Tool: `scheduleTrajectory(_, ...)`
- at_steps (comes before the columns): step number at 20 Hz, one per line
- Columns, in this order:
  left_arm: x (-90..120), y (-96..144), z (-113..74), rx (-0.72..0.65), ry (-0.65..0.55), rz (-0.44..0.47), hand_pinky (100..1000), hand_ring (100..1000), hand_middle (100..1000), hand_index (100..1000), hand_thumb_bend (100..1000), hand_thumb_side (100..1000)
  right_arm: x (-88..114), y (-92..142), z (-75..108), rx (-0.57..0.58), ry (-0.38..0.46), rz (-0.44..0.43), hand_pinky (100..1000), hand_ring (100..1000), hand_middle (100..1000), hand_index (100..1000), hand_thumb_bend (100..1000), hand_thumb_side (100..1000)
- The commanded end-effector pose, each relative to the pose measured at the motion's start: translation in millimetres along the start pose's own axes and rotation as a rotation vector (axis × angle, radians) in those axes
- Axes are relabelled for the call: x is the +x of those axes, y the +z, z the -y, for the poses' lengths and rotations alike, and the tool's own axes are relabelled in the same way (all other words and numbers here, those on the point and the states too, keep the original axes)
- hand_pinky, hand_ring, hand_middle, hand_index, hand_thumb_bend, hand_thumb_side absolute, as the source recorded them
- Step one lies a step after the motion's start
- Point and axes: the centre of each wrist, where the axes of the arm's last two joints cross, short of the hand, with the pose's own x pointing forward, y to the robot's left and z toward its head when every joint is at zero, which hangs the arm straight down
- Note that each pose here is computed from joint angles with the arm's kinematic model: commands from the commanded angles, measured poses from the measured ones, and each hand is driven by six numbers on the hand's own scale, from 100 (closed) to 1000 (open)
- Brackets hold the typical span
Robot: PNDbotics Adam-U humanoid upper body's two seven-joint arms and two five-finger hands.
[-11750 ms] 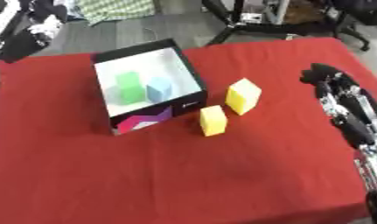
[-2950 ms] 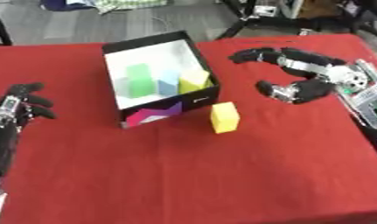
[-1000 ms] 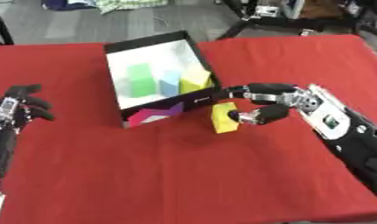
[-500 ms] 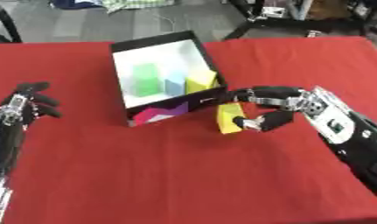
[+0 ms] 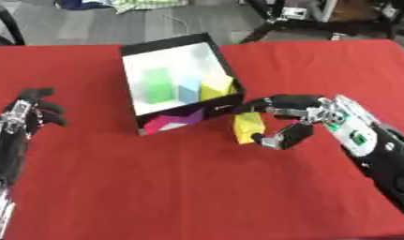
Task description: Pick up objects on the table and place them in the box.
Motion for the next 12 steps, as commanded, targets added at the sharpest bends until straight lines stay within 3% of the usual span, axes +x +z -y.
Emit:
scheduleTrajectory(1,7.0,-1.8,-2.8,0.000,-0.007,0.027,801,539,553,836,136,957,-4.6,3.5,4.7,0.166,0.117,0.096,1000,887,825,989,100,443)
scheduleTrajectory(6,7.0,-1.9,-2.3,0.000,-0.005,0.027,801,539,553,836,137,956,-8.1,0.4,-0.8,0.160,0.112,0.069,1000,861,767,982,100,380)
scheduleTrajectory(12,6.9,-1.9,-2.2,0.001,-0.004,0.027,801,537,553,836,136,957,-11.7,-1.8,-5.6,0.123,0.111,0.048,977,800,627,966,100,234)
